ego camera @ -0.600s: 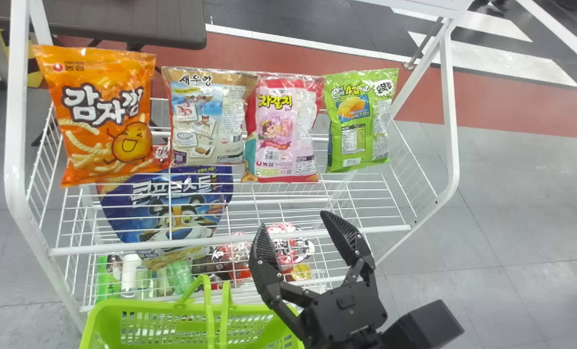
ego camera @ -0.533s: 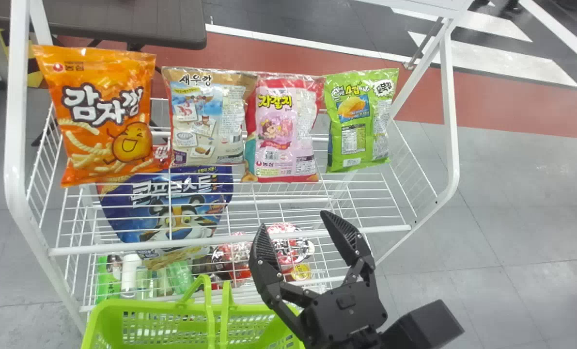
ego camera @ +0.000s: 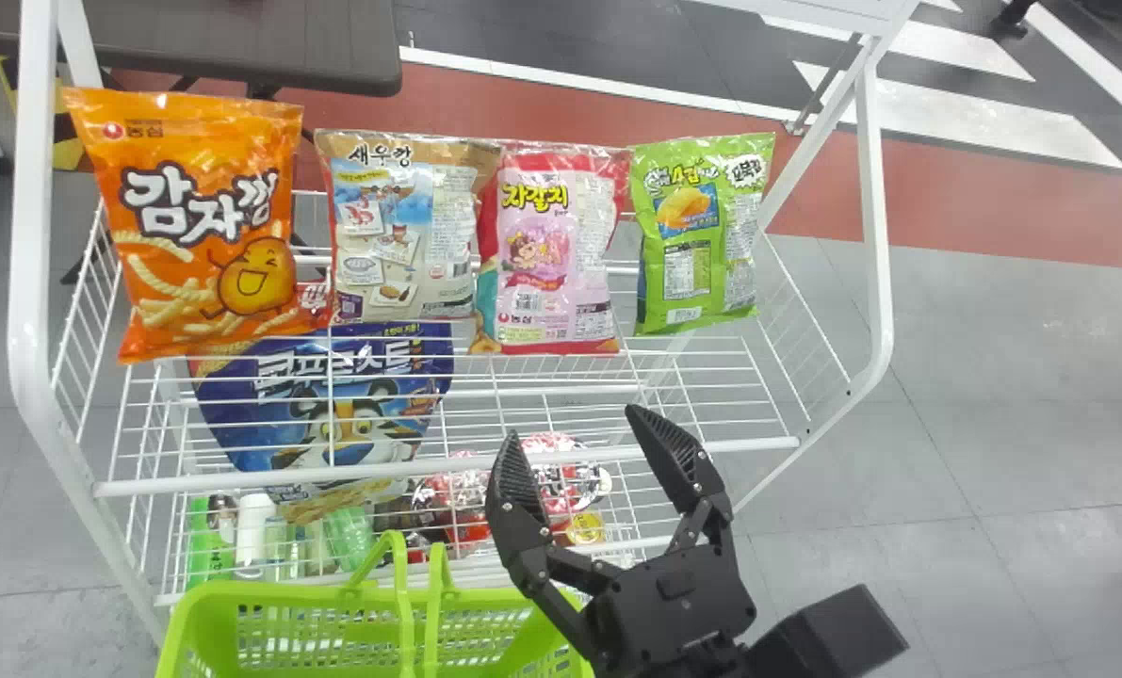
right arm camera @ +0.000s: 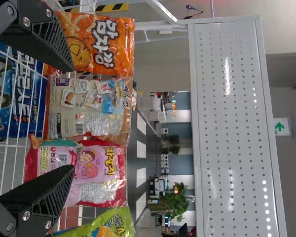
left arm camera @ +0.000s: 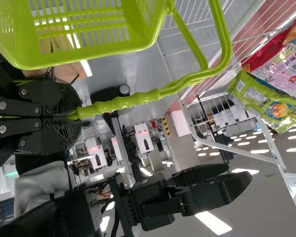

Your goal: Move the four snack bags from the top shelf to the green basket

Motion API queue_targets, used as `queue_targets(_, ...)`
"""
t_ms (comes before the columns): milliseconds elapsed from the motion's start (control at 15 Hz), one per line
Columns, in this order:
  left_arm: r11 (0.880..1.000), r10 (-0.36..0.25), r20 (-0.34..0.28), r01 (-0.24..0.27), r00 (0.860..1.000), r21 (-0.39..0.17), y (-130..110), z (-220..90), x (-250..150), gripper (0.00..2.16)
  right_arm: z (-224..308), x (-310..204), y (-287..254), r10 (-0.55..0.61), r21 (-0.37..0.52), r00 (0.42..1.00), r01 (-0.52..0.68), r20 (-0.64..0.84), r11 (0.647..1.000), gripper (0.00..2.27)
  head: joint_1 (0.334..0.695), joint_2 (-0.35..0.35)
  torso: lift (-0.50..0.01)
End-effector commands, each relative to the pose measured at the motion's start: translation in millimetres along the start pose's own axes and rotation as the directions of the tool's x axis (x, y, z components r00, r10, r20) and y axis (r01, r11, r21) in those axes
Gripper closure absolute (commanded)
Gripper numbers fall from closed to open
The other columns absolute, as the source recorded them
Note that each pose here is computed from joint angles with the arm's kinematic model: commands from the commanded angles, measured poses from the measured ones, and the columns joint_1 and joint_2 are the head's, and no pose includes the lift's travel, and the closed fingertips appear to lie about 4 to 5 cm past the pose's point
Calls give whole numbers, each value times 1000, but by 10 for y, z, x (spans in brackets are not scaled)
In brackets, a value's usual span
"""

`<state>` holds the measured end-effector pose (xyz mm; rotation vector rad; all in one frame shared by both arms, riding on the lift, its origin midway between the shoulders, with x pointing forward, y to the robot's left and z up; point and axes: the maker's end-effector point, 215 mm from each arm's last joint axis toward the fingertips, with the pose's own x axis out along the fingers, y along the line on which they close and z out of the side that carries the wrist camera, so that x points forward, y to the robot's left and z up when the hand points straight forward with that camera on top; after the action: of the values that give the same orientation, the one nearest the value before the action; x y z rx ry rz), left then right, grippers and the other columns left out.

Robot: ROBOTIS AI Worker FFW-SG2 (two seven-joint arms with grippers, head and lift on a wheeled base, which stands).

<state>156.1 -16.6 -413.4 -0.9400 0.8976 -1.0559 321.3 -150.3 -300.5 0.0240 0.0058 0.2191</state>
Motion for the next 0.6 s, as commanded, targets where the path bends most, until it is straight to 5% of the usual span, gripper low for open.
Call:
queue_targets(0, 1000, -2, 2, 2, 1000, -5, -2, -5, 1, 1366, -39, 33, -6, 1, -3, 1000, -1, -3, 1000, 124, 695, -350, 0)
queue_targets(400, 1000, -9, -10, 9, 1000, -19, -2, -77, 21, 1366, -399, 844, 380, 100, 10, 993, -100, -66, 995, 124, 695, -350, 0)
queue_targets(533, 999, -9, -12, 8, 1000, -34, 40, -109, 18, 1366, -452, 1265, 659, 155, 3, 984, -155, -87, 988, 124, 695, -288, 0)
